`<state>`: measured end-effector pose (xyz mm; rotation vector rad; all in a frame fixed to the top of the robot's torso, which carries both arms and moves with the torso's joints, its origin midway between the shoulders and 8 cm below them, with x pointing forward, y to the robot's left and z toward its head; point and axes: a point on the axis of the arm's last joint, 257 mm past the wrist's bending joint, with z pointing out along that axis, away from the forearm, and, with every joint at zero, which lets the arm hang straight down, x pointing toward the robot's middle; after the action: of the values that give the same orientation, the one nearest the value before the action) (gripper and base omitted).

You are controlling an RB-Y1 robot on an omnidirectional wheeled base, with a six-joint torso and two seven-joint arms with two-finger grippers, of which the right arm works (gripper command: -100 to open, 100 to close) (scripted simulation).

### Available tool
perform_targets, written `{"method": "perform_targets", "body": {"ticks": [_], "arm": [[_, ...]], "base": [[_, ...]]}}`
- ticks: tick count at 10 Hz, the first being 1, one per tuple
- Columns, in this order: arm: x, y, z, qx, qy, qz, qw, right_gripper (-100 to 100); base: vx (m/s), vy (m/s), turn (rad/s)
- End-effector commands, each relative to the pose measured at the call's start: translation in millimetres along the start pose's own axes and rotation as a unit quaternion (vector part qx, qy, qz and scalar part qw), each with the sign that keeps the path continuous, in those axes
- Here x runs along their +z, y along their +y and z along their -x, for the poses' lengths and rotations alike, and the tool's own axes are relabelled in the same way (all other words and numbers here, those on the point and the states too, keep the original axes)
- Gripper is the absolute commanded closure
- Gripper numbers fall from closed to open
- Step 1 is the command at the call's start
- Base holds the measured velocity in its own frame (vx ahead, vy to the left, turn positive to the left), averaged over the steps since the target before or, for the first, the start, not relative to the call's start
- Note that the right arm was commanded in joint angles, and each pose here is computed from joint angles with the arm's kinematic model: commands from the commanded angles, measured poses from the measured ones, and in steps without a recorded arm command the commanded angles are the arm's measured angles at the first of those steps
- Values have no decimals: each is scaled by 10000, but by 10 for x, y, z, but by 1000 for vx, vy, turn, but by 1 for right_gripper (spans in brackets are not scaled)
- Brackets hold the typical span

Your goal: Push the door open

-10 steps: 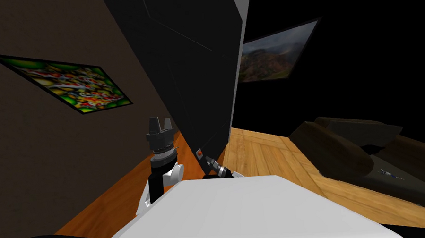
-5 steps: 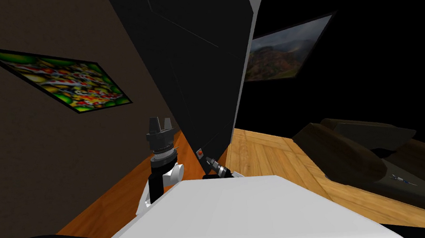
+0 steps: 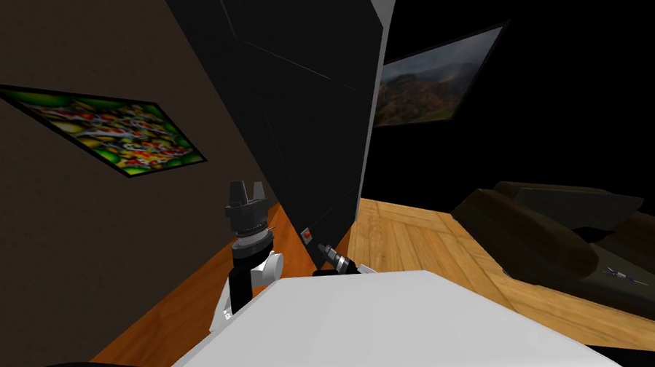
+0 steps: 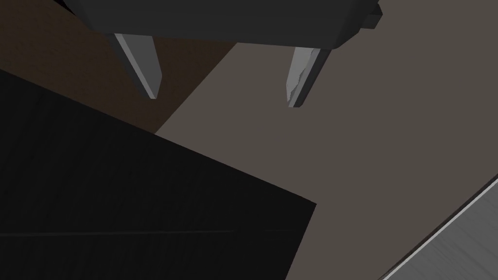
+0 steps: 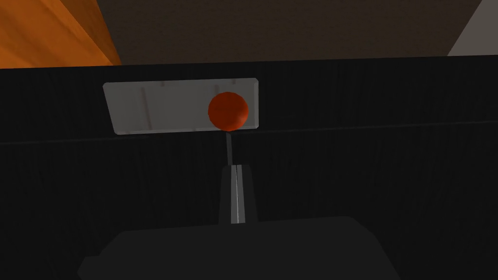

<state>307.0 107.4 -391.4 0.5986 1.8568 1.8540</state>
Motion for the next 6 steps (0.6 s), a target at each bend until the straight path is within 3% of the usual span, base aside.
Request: {"method": "perform_targets", "body": {"ticks": [1,4,6], "arm": [[-2,-7,117,5,-170,-11,9999,-100],[6,-5,319,40,-496,-12,9988,-100],[1,-33,327,9,-463,-33,9989,-100]], "base": [[-78,26,-141],[-177,47,-135],[-19,48,8]]}}
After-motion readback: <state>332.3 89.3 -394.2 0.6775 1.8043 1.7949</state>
